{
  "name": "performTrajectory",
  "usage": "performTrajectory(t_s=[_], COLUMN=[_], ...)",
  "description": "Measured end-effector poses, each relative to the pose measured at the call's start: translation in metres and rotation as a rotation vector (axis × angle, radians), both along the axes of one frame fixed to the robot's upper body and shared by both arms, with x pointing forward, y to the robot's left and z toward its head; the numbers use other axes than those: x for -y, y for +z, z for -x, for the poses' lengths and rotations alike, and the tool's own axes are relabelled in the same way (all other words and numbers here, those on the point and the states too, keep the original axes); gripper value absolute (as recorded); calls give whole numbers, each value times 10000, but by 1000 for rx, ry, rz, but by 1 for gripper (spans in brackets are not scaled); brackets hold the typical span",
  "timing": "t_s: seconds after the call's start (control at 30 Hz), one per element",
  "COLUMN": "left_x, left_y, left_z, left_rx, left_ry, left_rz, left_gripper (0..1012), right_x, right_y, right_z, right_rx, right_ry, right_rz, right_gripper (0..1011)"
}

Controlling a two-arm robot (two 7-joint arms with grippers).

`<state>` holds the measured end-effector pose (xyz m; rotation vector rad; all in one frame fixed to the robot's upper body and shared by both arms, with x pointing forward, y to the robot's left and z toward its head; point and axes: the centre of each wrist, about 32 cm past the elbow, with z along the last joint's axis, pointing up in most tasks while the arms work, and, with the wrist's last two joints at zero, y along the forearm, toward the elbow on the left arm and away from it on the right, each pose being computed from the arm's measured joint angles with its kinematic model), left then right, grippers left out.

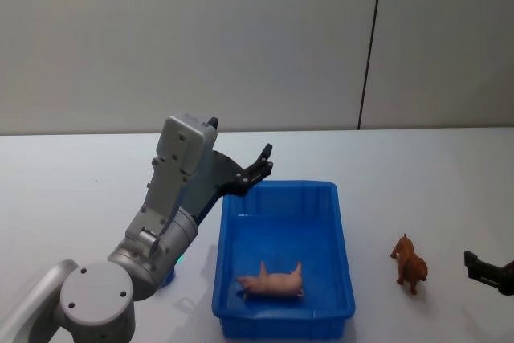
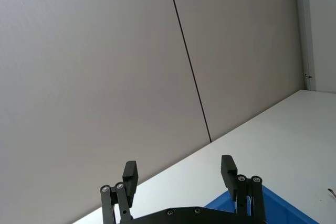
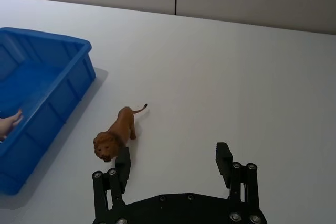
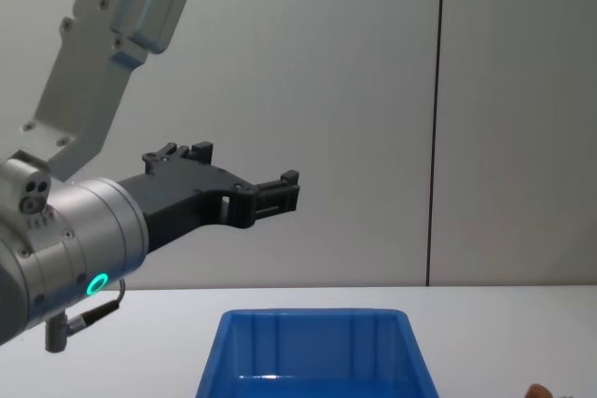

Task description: Pick up the two dolls from the table and place them into the box.

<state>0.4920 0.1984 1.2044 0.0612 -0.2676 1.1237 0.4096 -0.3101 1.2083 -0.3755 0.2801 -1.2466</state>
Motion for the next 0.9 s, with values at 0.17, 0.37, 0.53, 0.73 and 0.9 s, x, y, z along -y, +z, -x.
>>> performTrajectory(t_s=[0.17, 0.37, 0.53, 0.73, 0.9], left_x=[0, 0, 0, 0, 0], left_y=[0, 0, 0, 0, 0], left_z=[0, 0, 0, 0, 0], left_rx=[0, 0, 0, 0, 0], left_ry=[0, 0, 0, 0, 0], left_rz=[0, 0, 0, 0, 0], left_gripper=[1004, 1004, 1004, 1004, 1004], right_x=[17, 3, -26, -106, -204], right_y=[3, -14, -37, -73, -100], right_z=[44, 63, 48, -13, -77], right_rx=[16, 9, -5, -27, -37], right_ry=[32, 74, 95, 113, 131], right_rz=[-8, -15, -12, -8, -9], right_gripper=[1001, 1001, 1001, 1001, 1001])
